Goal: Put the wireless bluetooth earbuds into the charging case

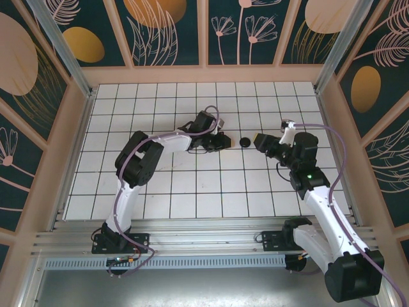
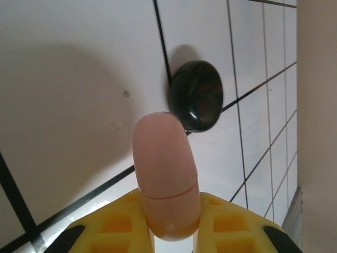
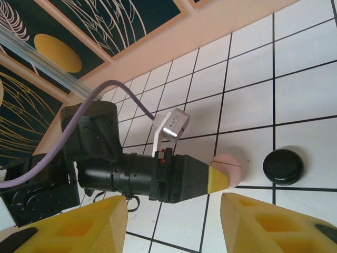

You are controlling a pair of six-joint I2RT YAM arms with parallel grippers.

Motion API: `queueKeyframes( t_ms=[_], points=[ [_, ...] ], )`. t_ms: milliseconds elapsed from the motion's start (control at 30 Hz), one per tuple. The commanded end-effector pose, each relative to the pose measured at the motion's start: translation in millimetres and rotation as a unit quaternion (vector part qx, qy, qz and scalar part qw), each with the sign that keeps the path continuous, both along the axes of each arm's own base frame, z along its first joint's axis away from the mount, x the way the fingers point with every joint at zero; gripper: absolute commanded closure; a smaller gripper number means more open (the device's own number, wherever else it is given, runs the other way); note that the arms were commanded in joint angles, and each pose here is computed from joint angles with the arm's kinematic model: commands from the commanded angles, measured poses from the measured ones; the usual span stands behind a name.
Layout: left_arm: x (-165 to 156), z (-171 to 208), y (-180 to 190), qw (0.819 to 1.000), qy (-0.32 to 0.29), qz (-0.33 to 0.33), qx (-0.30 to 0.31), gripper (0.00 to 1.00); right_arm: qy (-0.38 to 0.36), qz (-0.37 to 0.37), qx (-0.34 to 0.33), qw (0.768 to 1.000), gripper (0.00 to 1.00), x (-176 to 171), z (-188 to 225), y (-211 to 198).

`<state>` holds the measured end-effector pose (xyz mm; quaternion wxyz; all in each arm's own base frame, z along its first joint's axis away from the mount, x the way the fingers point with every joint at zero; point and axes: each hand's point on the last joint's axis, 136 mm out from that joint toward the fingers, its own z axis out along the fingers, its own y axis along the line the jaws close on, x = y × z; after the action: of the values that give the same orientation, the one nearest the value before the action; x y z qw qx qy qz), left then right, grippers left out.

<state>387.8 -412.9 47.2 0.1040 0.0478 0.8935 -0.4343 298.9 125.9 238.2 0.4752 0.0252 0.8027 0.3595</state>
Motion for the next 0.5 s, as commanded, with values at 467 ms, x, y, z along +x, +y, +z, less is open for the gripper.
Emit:
queueKeyframes(
  t_ms=[467],
  points=[
    [6, -22, 10, 0.997, 0.005, 0.007, 0.075, 0.65, -0.025, 0.001, -0.013, 1.0, 0.5, 3, 21, 2]
  ],
)
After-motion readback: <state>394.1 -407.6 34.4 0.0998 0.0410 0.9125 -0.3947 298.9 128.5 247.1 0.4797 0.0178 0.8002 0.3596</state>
